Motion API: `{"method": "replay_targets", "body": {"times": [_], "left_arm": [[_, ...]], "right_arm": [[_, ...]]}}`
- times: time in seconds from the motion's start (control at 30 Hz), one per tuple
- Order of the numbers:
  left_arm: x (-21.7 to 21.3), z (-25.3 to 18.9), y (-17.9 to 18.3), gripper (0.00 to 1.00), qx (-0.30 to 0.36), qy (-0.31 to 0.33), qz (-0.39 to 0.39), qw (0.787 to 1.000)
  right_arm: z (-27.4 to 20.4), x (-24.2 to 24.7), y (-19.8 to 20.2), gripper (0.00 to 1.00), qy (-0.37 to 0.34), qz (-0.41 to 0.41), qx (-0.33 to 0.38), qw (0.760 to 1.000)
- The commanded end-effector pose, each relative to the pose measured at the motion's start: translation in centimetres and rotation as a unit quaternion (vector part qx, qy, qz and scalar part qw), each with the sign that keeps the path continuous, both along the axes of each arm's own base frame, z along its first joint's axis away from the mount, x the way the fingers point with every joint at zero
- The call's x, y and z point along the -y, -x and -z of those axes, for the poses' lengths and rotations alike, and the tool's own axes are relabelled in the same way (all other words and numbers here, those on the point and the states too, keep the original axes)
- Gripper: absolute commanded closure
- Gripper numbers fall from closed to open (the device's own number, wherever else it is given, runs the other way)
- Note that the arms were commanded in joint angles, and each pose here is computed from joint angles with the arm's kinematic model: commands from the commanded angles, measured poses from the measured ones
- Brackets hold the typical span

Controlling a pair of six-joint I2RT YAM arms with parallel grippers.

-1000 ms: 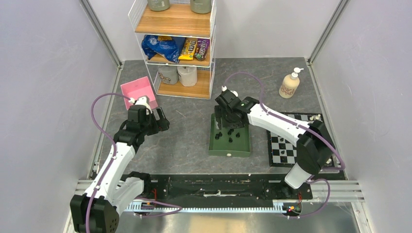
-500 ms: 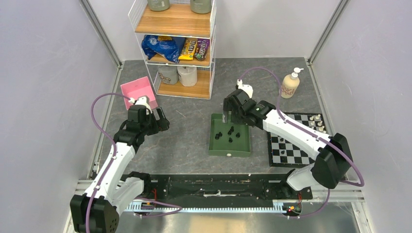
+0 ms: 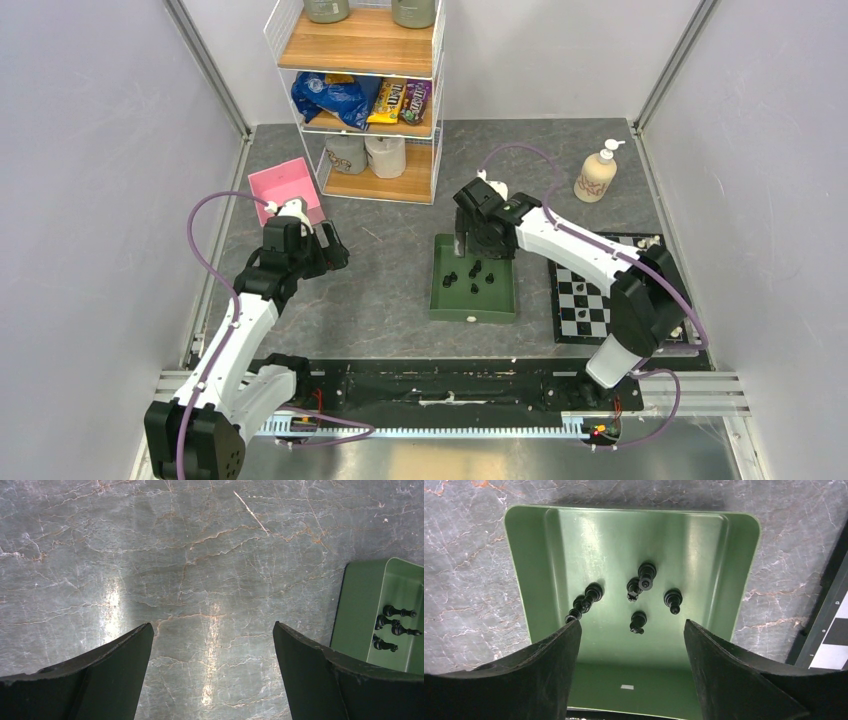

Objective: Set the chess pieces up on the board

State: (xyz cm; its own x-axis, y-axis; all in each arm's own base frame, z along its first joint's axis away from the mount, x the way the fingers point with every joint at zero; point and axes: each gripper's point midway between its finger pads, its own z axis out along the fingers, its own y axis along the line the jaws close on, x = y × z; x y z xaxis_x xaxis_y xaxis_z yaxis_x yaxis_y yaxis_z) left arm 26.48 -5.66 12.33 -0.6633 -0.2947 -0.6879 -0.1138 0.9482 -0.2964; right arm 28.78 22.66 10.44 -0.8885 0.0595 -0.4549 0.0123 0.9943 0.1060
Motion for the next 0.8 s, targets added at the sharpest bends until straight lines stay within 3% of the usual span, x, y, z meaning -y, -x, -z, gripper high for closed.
{"method": "replay_targets", "body": {"times": [0.0,0.2,0.43,0.77], "left_arm": [[0.6,-2.1,-1.2,0.03,0.031,0.018,0.0,0.999],[0.7,-2.0,-1.2,0.03,0.027,0.02,0.002,0.999],[0.6,-1.9,-1.3,0.04,0.026,0.018,0.0,0.999],[0.6,-1.8,-1.3,0.03,0.024,0.016,0.0,1.0]], "right_arm": [[-1.0,0.8,-0.1,0.19,-0.012,0.033,0.002,0.999],[-0.3,2.2,0.8,0.26,-0.011,0.04,-0.007,0.999],[1.7,3.2,1.6,0.45,0.001,0.043,-0.036,0.998],[4.2,3.6,1.5,0.56,0.012,0.037,-0.064,0.997]]}}
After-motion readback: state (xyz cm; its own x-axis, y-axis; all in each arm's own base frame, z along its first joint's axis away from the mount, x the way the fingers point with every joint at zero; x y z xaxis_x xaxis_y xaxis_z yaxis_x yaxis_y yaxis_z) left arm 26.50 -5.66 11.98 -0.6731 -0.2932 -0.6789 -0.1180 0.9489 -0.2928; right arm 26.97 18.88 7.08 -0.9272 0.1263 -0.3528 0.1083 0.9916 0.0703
